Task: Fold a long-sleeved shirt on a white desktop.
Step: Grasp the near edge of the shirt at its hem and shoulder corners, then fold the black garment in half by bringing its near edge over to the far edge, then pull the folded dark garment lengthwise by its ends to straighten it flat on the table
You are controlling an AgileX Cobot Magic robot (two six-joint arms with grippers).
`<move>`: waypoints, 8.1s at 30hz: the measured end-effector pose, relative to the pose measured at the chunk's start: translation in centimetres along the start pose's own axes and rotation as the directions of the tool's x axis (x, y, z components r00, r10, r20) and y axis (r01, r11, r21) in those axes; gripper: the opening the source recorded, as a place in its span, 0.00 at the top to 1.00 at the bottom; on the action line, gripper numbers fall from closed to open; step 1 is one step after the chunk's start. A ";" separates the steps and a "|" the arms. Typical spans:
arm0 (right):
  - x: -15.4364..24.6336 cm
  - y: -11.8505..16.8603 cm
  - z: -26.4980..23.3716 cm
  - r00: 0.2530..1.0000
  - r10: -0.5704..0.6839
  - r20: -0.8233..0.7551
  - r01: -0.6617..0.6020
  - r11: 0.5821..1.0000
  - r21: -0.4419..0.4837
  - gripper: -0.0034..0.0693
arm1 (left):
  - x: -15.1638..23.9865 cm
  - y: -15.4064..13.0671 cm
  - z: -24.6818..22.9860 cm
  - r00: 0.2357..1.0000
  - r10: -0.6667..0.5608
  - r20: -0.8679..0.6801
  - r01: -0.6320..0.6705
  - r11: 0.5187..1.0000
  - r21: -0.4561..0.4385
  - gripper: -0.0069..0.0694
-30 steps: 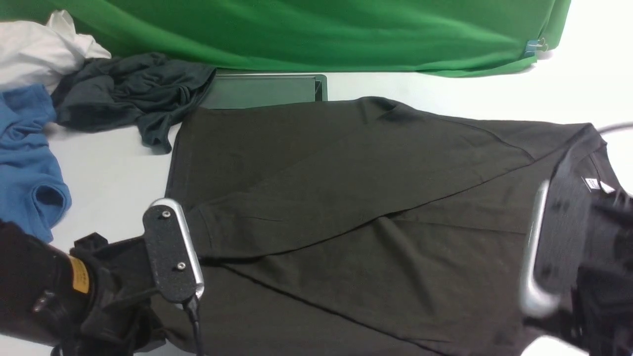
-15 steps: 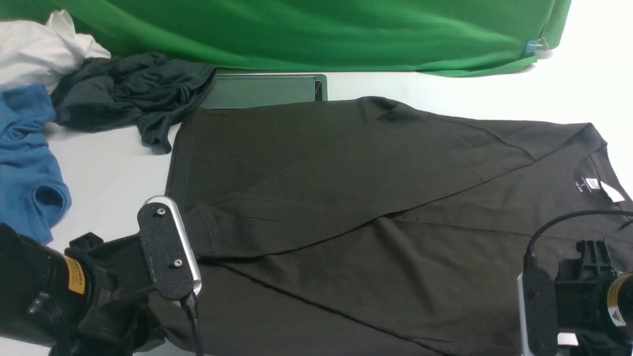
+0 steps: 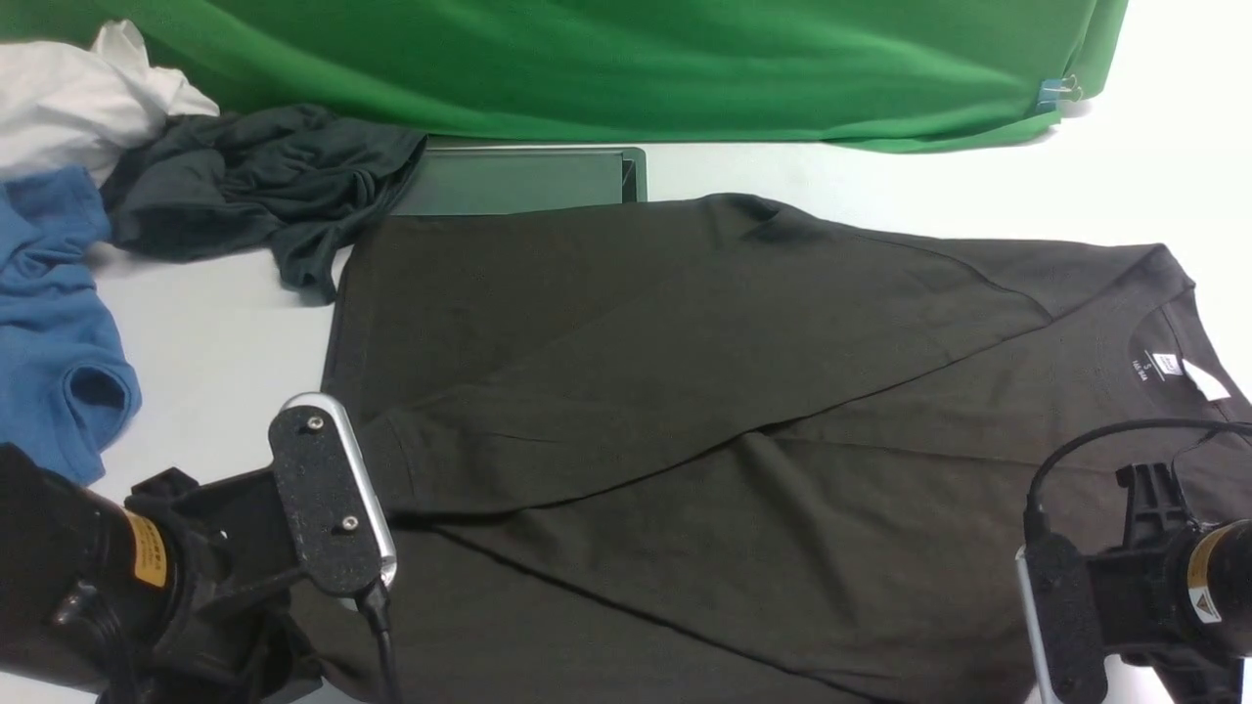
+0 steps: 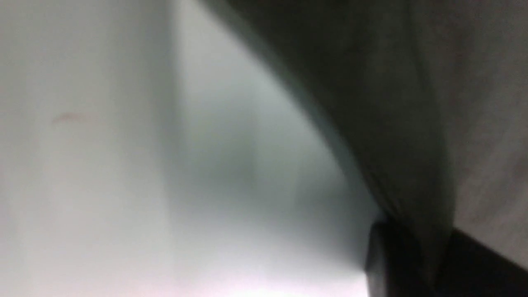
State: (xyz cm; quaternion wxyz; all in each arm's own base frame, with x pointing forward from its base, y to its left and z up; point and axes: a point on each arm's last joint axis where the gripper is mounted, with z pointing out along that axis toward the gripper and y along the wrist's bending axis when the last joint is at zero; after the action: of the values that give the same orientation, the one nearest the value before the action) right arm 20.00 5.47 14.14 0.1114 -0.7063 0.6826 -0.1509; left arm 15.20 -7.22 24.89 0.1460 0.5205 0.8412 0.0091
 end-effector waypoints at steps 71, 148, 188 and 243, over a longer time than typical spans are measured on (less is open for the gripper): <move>-0.9 -22.5 5.1 0.578 0.771 0.269 -0.813 0.572 0.108 0.35 | -5.5 25.7 13.3 0.745 -0.556 0.369 0.655 0.716 -0.243 0.75; 13.2 -25.6 6.8 0.007 0.994 0.113 -0.994 0.019 -0.107 0.29 | -7.4 14.4 14.5 0.886 -0.439 0.150 0.447 0.894 -0.024 0.89; 9.5 -20.8 6.5 0.044 0.986 -0.161 -0.980 0.012 -0.198 0.29 | -12.5 7.6 -5.4 0.800 -0.126 0.586 0.256 0.956 -0.143 0.89; 9.3 -20.0 6.5 0.115 0.967 -0.229 -0.970 0.060 -0.235 0.90 | -6.1 1.3 -8.7 0.730 -0.024 0.683 0.216 0.956 -0.197 0.89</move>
State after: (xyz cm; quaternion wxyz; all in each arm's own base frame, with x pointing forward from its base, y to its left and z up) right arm 41.21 -3.23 15.98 0.0604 -0.0780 0.9924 0.0740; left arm 16.68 -10.82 34.89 0.5083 0.4083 0.7543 -0.0778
